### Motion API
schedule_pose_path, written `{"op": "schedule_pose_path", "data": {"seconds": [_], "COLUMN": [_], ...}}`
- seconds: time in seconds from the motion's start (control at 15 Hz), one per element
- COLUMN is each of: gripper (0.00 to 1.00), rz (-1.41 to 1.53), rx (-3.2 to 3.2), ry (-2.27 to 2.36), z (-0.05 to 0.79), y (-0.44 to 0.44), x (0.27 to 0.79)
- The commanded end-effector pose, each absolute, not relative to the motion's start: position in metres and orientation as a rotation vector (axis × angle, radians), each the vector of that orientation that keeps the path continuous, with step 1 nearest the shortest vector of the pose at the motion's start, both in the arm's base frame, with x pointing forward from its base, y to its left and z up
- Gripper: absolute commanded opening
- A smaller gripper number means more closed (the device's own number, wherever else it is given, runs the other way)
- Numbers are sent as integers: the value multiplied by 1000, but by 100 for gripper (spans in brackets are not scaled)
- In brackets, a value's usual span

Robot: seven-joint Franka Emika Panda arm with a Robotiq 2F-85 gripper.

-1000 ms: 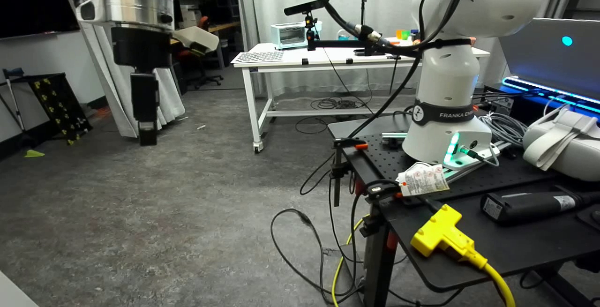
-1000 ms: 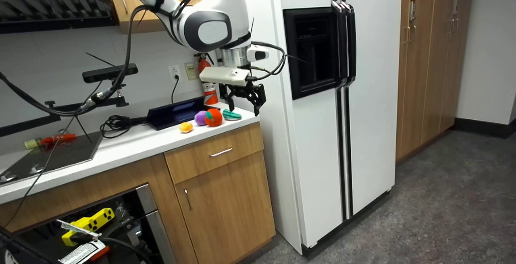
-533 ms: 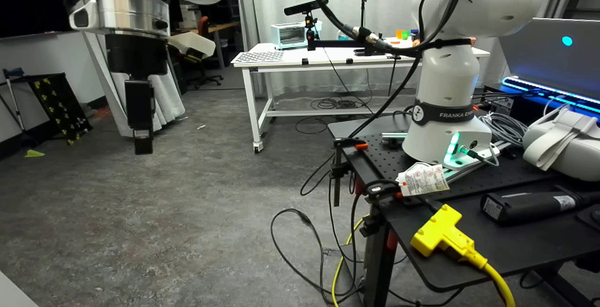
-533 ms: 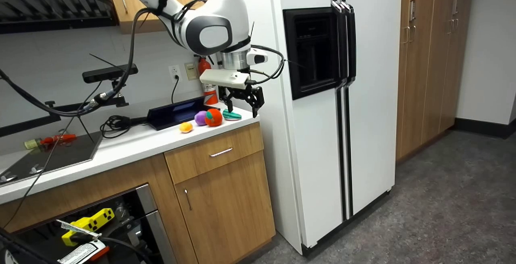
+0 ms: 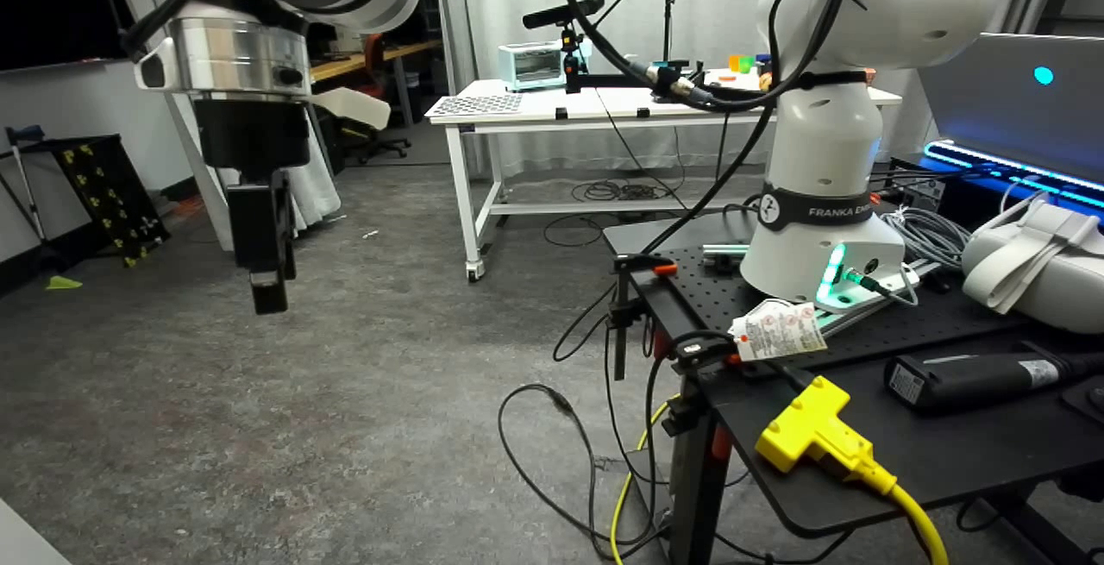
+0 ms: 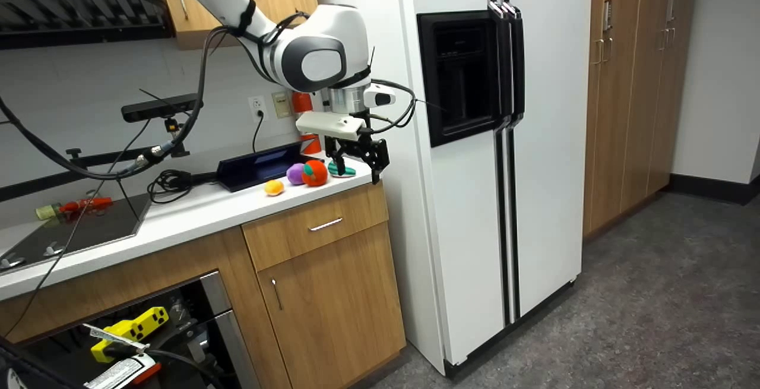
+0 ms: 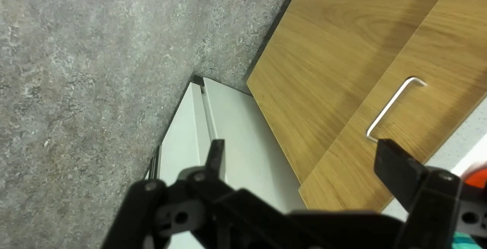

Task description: Open the drawer

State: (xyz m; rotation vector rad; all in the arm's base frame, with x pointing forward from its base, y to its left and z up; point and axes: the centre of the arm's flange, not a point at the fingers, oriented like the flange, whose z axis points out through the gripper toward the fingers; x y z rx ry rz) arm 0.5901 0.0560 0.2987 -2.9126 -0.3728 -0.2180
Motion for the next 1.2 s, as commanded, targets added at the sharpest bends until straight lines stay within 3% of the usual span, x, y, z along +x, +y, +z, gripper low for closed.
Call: {"op": "schedule_pose_path", "data": {"seconds": [0.0,1.13], "gripper": [100,100], "rz": [-181,-113], "rx": [-2914,-2740], "ry": [-344,-368], "z": [287,192], "y": [81,170], "x": [615,680]}}
